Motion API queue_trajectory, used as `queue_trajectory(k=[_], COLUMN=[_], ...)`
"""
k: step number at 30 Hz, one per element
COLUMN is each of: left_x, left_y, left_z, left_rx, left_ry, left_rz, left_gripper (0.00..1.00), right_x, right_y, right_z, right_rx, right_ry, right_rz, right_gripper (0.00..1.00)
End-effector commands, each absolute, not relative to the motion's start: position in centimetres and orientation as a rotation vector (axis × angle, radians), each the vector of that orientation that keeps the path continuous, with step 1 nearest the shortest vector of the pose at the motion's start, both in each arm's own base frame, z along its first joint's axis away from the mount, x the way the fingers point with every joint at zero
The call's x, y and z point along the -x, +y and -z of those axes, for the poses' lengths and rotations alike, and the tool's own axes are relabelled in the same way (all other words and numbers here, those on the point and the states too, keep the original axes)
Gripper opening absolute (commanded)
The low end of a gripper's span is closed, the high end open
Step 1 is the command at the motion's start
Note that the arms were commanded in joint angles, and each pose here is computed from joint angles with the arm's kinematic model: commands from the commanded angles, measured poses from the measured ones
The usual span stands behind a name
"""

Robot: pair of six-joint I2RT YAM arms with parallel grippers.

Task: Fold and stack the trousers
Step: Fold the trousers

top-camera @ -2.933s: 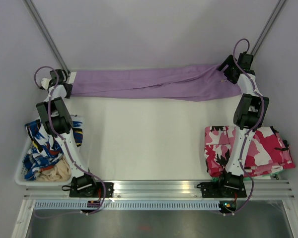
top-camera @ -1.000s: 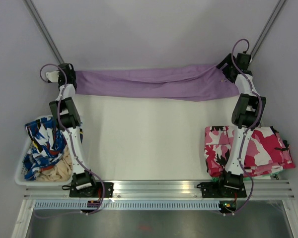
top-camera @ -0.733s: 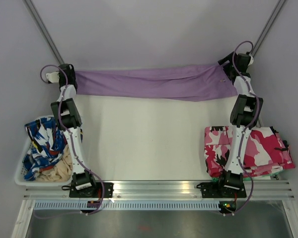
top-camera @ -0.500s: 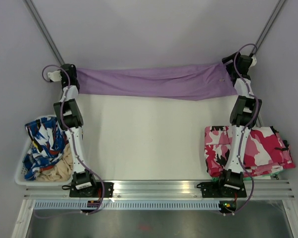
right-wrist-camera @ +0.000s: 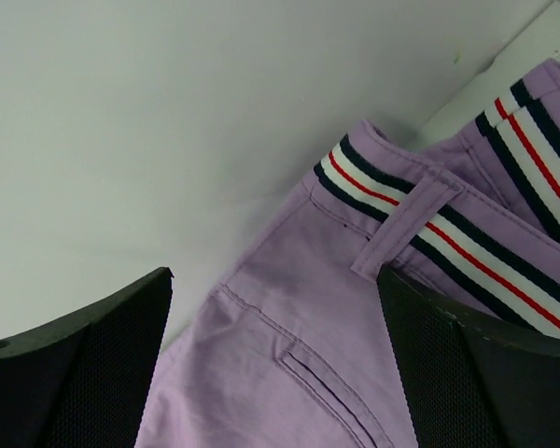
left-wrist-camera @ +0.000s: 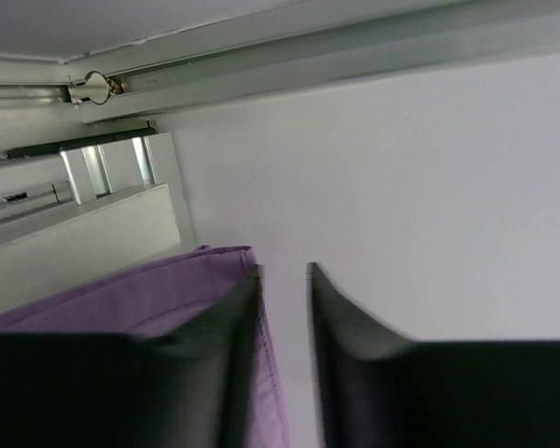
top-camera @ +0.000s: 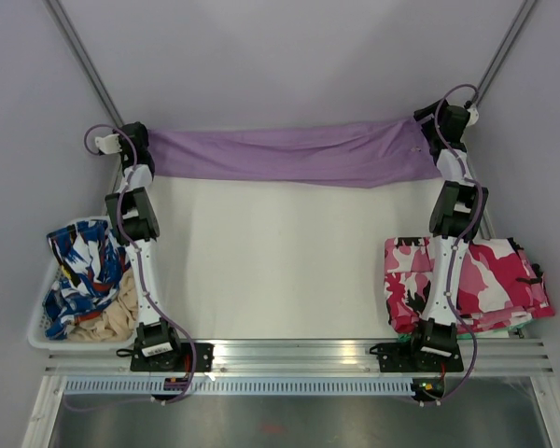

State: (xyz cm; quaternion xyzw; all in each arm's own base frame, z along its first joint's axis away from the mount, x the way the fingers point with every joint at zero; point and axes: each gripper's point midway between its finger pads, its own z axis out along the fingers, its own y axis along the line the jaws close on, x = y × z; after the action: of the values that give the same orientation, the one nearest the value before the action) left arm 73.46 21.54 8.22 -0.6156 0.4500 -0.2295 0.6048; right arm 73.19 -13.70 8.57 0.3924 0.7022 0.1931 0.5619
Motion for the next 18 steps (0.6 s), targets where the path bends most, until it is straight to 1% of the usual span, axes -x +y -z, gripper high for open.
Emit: queue_trajectory(k=[1,2,3,4,5,6,7,8,9,10,11,12,14,15,17,18], left_x=[-73.7,-73.6,-73.5,-72.7,-72.3,-71.8,-70.8,-69.6,-68.1,-67.5,-66.3,-65.3,-64.4,-63.8,-63.5,-63.6], left_y=[20.7,20.3,19.3,19.1,18.5,17.5,16.5,15.4,14.6,13.4,11.9,11.0,7.7,5.7,3.5,2.3], left_z=[-15.3,-15.9,-16.8,-18.3,-19.1,-20.0,-18.8,-22.9,-20.0,-22.1,-24.4,-22.5,-23.5,-24.1,-23.4,-23.7], left_rx=[1.280,1.255,1.219,1.183,1.156,1.115,1.080,1.009,1.030,0.974,0.918,0.935,0.860,0.812,0.814,0.797], left_ry=[1.036,1.060,1.097,1.121,1.142,1.173,1.207,1.174,1.217,1.176,1.179,1.225,1.259,1.291,1.365,1.387], left_rz=[0.579,0.582,0.613,0.612,0.623,0.655,0.649,0.685,0.682,0.711,0.750,0.742,0.776,0.776,0.781,0.790], left_gripper=[0.46,0.52,0.55,0.61,0.63,0.65,0.68,0.70,0.73,0.74,0.75,0.75,0.78,0.78,0.78,0.78], right_x=[-73.0,-72.5,-72.0,-71.5,-70.9,-70.3,-69.7,-68.9,-68.5,-67.9,-67.4,-66.8,-66.3,-65.9,-65.6,-65.4], right_y=[-13.3,-12.7,-12.3,-11.6,-11.1,-10.4,-9.6,-8.7,-6.9,-5.9,-4.8,-2.6,0.0,2.6,5.2,7.8], right_z=[-16.1,-16.2,-18.5,-18.7,-18.9,-21.5,-20.8,-22.9,-23.4,-22.5,-24.0,-23.5,-24.4,-23.9,-22.7,-22.2], right_rx=[-0.790,-0.773,-0.712,-0.682,-0.663,-0.611,-0.568,-0.526,-0.459,-0.435,-0.395,-0.351,-0.289,-0.237,-0.181,-0.132], right_ry=[1.618,1.660,1.662,1.692,1.726,1.719,1.763,1.754,1.773,1.802,1.785,1.811,1.803,1.826,1.859,1.876], right_rz=[-0.409,-0.410,-0.391,-0.387,-0.377,-0.381,-0.366,-0.380,-0.441,-0.474,-0.509,-0.572,-0.618,-0.663,-0.677,-0.715], right_gripper=[0.98,0.98,0.98,0.98,0.98,0.98,0.98,0.98,0.98,0.98,0.98,0.98,0.98,0.98,0.98,0.98])
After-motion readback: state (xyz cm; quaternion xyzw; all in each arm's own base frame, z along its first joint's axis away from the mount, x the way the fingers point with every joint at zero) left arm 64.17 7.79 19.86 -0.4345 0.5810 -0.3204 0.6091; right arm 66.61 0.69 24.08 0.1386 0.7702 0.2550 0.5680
